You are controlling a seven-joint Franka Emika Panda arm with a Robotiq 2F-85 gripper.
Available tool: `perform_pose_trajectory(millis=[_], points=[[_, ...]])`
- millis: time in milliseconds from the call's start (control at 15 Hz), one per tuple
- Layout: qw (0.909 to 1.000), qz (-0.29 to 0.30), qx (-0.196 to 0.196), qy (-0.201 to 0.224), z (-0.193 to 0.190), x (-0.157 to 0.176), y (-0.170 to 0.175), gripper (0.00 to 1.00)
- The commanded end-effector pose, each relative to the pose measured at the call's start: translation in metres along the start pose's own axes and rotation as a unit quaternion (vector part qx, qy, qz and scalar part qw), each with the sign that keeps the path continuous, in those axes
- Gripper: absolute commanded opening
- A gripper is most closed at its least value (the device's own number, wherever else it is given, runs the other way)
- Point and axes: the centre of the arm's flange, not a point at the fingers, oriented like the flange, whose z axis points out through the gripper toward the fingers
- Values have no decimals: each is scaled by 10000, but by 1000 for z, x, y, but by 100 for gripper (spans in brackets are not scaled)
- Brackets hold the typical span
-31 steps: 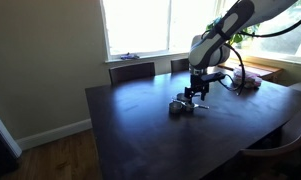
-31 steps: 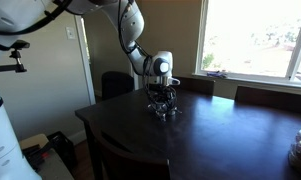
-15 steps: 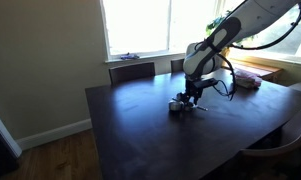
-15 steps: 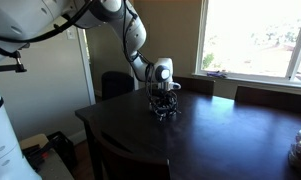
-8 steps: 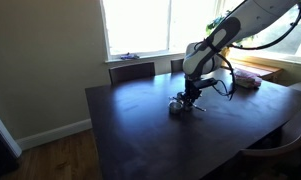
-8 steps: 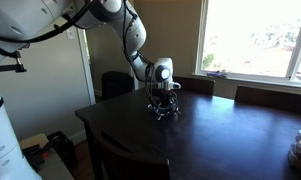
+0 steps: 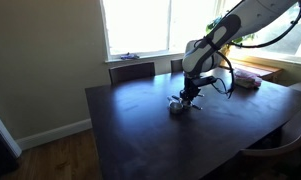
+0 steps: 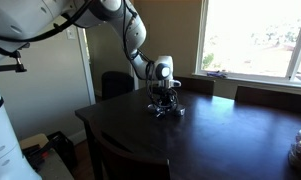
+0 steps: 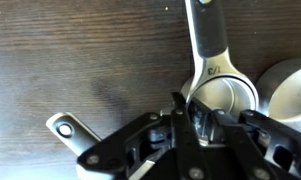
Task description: Stack the four measuring cups together
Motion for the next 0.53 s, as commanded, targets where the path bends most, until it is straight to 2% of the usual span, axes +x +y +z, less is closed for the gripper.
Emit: perform_pose_trajectory(millis=[0, 467], points=[[10000, -33, 83, -1, -13, -13, 0, 8], [9993, -175, 291, 167, -39, -23, 0, 8]])
